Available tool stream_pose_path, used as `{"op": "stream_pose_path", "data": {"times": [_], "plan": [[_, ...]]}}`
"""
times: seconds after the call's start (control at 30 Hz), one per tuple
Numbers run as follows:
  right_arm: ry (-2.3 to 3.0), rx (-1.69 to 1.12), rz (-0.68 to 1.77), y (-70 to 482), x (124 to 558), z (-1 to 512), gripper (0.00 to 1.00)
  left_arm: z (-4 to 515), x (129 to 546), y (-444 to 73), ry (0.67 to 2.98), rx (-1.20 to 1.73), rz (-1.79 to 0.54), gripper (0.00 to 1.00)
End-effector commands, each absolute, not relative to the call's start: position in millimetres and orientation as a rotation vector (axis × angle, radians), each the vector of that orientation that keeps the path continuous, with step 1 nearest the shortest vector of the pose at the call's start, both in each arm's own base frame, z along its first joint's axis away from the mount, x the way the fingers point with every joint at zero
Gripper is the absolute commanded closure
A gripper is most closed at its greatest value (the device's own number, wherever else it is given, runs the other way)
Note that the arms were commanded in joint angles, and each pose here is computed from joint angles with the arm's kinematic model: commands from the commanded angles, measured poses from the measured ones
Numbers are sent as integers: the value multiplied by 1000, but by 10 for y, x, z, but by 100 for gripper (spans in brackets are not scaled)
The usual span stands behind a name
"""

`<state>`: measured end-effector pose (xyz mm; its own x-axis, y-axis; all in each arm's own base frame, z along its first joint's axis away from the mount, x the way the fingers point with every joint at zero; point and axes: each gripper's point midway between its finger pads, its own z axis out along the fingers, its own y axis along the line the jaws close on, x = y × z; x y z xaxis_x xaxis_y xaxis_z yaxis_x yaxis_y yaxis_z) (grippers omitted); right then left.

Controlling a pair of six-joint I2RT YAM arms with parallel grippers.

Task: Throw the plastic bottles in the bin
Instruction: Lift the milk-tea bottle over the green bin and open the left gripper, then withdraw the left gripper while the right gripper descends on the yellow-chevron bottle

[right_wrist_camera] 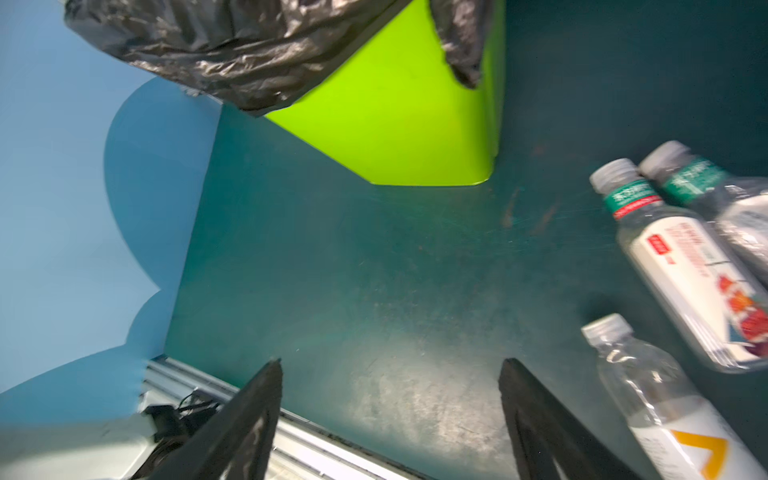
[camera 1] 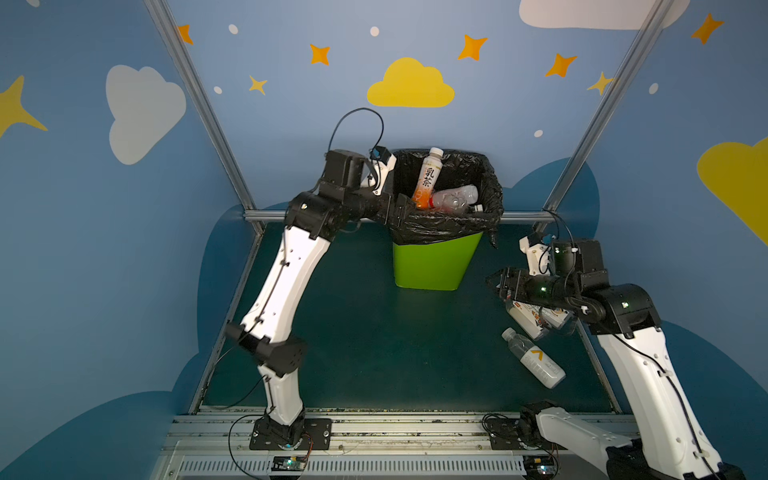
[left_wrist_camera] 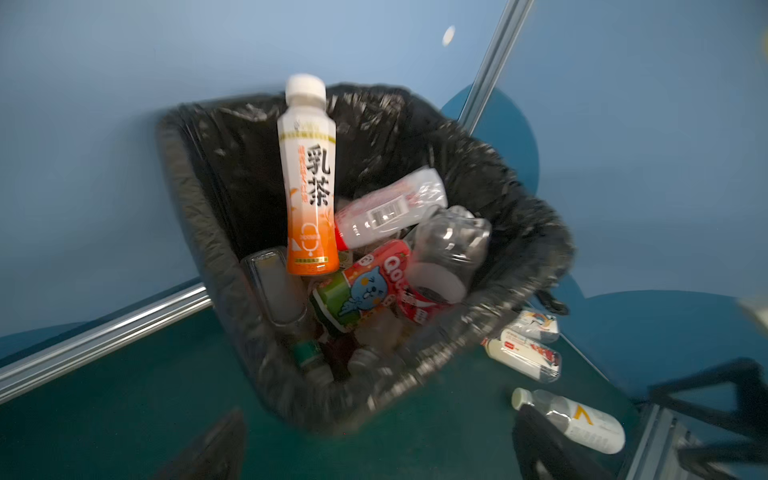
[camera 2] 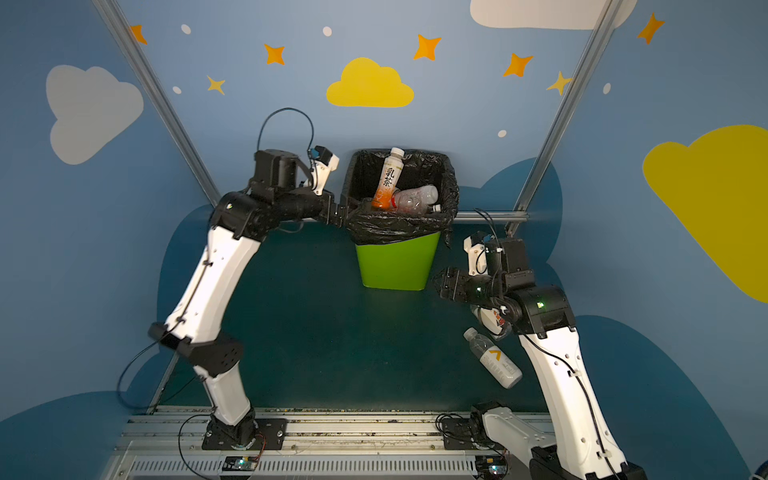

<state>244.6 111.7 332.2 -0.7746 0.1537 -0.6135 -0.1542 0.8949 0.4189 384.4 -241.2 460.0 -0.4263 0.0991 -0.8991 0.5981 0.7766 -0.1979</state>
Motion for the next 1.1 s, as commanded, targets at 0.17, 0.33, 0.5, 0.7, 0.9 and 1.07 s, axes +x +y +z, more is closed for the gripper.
{"op": "stream_pose_path", "data": {"times": [0.17, 0.33, 0.5, 0.7, 0.9, 1.07], "plan": [[2506, 80, 270, 508, 2456, 3081, 17, 4259, 3189, -1841, 2074, 323, -552, 0], [2626, 176, 83, 133, 2499, 2726, 14, 3368, 2868, -1758, 2295, 168, -640, 0], [2766, 240, 63, -73, 2514, 2309, 14, 2733, 2613, -1719, 2374, 2, -698, 0], [2877, 288, 84, -111, 2520, 1951, 14, 2538, 2528, -1693, 2364, -51, -714, 0], [3016, 296, 67, -111, 2418, 1554, 14, 2524, 2564, -1646, 2406, 19, -612, 0], [3075, 307, 8, -174, 2436, 1417, 13, 2526, 2624, -1726, 2410, 40, -632, 0]]}}
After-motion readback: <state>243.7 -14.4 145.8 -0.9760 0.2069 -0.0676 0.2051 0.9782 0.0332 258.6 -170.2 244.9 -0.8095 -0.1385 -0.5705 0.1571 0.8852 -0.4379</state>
